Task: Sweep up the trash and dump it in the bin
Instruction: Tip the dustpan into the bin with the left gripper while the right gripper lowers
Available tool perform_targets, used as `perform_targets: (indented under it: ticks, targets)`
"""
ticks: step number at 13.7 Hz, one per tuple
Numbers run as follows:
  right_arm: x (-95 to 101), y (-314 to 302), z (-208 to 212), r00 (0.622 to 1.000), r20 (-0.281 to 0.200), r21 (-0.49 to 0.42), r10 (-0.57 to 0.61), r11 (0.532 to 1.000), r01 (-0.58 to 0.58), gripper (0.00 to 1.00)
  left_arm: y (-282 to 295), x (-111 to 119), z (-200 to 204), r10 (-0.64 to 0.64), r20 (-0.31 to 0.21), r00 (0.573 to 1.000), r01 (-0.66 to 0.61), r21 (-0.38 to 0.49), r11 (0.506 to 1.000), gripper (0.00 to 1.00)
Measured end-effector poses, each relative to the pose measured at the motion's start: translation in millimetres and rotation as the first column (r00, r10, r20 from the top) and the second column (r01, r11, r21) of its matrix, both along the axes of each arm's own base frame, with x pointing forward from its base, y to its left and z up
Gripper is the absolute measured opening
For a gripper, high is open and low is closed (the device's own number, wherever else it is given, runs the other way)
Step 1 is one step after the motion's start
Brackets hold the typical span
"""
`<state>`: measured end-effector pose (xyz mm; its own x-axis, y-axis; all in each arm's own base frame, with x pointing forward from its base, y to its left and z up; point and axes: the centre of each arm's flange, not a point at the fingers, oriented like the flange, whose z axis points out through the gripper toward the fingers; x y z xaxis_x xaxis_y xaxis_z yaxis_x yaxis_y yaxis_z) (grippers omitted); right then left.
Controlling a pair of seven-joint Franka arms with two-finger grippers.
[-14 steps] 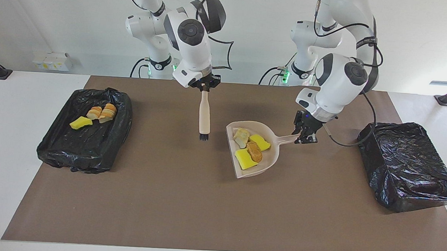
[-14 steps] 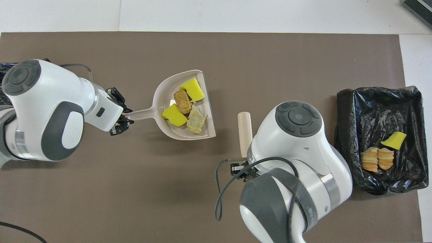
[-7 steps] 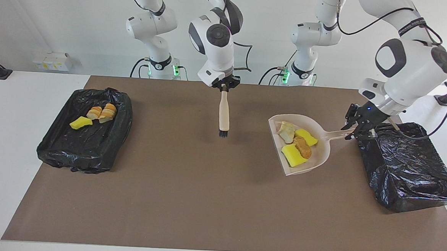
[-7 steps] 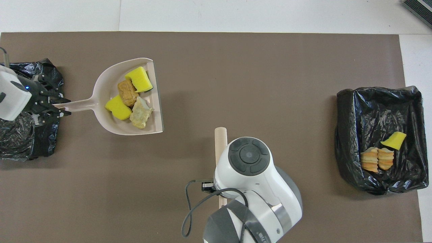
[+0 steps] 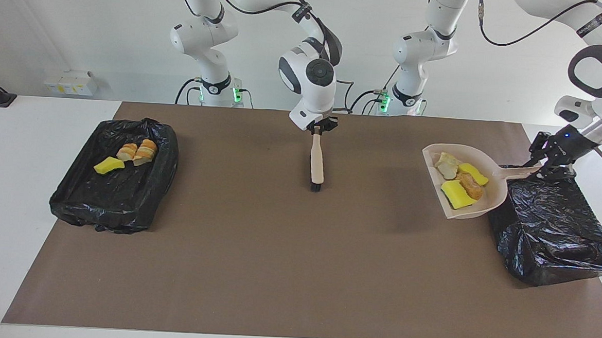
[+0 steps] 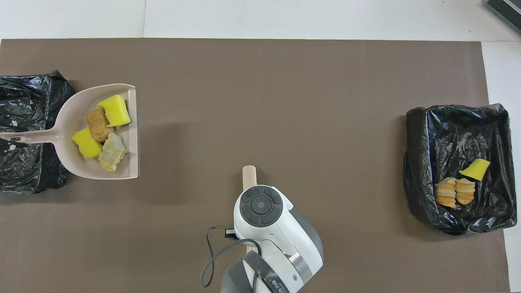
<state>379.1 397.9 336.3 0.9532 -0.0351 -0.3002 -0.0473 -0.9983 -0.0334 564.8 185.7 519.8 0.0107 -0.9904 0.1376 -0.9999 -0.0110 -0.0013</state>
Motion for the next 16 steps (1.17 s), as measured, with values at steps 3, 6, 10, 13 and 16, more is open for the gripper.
perform_targets:
  ticks: [3, 6, 10, 13, 16]
  targets:
    - [-2.0, -3, 0, 1.0, -0.001, -0.003, -0.001, 1.0, 0.001, 0.26, 60, -18, 10, 0.029, 0.0, 1.0, -0.029, 0.077, 0.997, 0.32]
    - [-1.0, -3, -2, 1.0, 0.01, 0.003, -0.005, 1.0, 0.005, 0.26, 96, -5, 12, -0.046, -0.013, 0.999, 0.048, 0.167, 0.985, 0.32]
    - [-0.7, -4, -3, 1.0, 0.014, 0.003, -0.003, 1.0, 0.003, 0.62, 124, 28, 0, -0.064, -0.019, 0.998, 0.067, 0.223, 0.973, 0.32]
    - [9.1, -2, 8, 0.999, 0.042, 0.024, -0.014, 1.0, 0.013, 0.94, 139, 45, 6, -0.063, 0.001, 0.998, 0.061, 0.268, 0.961, 0.32]
    - [40.4, -16, 30, 0.992, 0.119, 0.027, -0.031, 0.999, 0.028, 1.0, 147, 47, 17, -0.045, 0.002, 0.999, 0.041, 0.341, 0.939, 0.32]
